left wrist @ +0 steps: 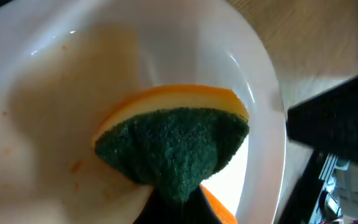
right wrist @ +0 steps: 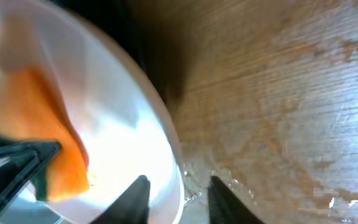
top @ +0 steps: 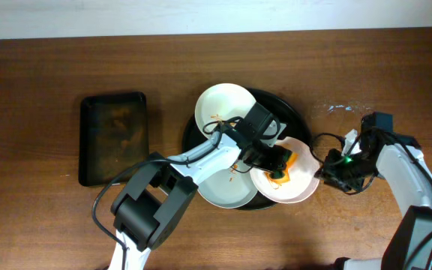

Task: Clean dirty plates on tray and stack at the side
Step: 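Scrub the pink-rimmed plate with the sponge while right gripper holds it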

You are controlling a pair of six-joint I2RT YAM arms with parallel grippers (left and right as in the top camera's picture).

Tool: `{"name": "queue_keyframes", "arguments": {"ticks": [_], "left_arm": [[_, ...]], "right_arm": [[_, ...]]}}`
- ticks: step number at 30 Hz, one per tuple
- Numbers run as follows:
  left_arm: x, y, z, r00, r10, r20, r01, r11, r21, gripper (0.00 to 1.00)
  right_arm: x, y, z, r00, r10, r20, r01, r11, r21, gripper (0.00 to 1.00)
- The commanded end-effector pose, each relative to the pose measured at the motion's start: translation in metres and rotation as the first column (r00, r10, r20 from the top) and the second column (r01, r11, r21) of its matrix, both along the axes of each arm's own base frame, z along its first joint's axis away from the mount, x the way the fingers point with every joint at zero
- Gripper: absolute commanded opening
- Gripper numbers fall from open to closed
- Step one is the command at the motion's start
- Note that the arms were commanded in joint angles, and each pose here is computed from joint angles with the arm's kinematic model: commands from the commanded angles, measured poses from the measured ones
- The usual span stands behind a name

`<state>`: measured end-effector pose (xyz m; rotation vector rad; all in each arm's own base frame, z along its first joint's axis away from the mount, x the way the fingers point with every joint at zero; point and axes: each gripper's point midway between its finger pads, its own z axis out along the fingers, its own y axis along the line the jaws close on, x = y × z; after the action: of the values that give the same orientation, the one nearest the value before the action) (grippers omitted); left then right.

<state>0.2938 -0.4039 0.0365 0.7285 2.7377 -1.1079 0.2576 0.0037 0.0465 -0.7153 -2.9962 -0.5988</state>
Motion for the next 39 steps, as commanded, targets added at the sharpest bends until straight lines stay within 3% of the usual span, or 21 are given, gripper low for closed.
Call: {"name": "queue_keyframes", "arguments": {"ticks": [1, 4, 10, 19, 25, 33, 37, 39], "left_arm": [[0.010, 0.001, 0.001, 0.999, 0.004, 0.043, -0.005, 1.000, 0.009, 0.01], [0.015, -0.003, 0.005, 0.998, 0.006, 0.065, -0.005, 1.000, -0.011, 0.01], [0.011, -0.004, 0.006, 0.999, -0.003, 0.049, 0.004, 1.000, -0.018, 0.00], [-0.028, 0.003, 0.014, 0.990, -0.086, -0.115, 0.083, 0.996, -0.033, 0.00], [-0.037, -0.014, 0.034, 0.979, -0.163, -0.127, 0.140, 0.976, -0.167, 0.00], [-0.028, -0.015, 0.009, 0.995, -0.095, 0.003, 0.095, 0.996, 0.001, 0.00], [0.011, 0.016, -0.014, 0.983, 0.028, 0.182, -0.068, 0.974, 0.218, 0.00], [0.027, 0.028, -0.016, 0.971, 0.056, 0.231, -0.115, 0.961, 0.252, 0.00]], "right_arm": [[-0.005, 0.000, 0.000, 1.000, 0.011, 0.000, -0.011, 1.000, -0.003, 0.39], [-0.010, 0.003, -0.019, 1.000, 0.007, 0.013, -0.008, 1.000, 0.004, 0.39], [-0.003, 0.015, -0.023, 0.997, 0.013, 0.073, -0.018, 0.998, 0.068, 0.04], [0.022, 0.015, -0.021, 0.987, -0.007, 0.159, 0.002, 0.999, 0.034, 0.04], [0.022, 0.015, -0.021, 0.987, -0.007, 0.158, 0.002, 0.999, 0.035, 0.04], [0.020, 0.015, -0.022, 0.988, -0.007, 0.152, 0.002, 0.999, 0.036, 0.04], [0.020, 0.015, -0.022, 0.988, -0.007, 0.152, 0.002, 0.999, 0.036, 0.04], [0.020, 0.015, -0.022, 0.988, -0.007, 0.152, 0.002, 0.999, 0.036, 0.04]]}}
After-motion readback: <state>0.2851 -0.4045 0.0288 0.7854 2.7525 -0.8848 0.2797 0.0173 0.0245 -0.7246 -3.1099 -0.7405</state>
